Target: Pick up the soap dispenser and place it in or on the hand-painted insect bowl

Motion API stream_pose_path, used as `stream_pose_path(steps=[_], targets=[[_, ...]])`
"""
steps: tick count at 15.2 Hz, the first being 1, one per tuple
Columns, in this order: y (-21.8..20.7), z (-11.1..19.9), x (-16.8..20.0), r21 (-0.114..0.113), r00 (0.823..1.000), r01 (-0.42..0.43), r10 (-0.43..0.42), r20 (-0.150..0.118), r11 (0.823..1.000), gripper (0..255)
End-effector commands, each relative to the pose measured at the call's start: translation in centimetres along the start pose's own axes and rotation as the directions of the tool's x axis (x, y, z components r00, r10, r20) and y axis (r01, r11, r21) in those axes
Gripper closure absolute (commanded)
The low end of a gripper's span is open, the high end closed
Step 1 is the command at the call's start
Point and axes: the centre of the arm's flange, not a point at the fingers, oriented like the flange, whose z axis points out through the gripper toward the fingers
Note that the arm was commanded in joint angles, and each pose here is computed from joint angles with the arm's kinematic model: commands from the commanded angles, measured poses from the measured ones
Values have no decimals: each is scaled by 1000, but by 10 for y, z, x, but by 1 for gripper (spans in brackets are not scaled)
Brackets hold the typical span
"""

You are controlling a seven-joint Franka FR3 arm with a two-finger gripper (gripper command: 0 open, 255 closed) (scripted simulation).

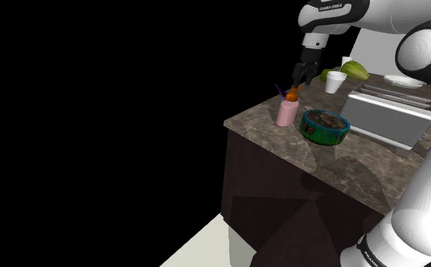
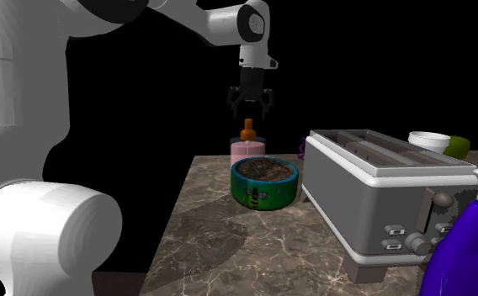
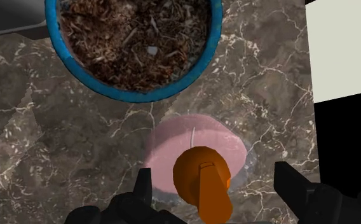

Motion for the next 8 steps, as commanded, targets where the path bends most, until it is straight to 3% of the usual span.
stream_pose_path(steps=[1, 3, 8], targets=[[0, 11, -1, 0, 1000, 0, 0, -1, 1000, 0], [0, 25, -1, 0, 1000, 0, 0, -1, 1000, 0], [0, 25, -1, 0, 1000, 0, 0, -1, 1000, 0]])
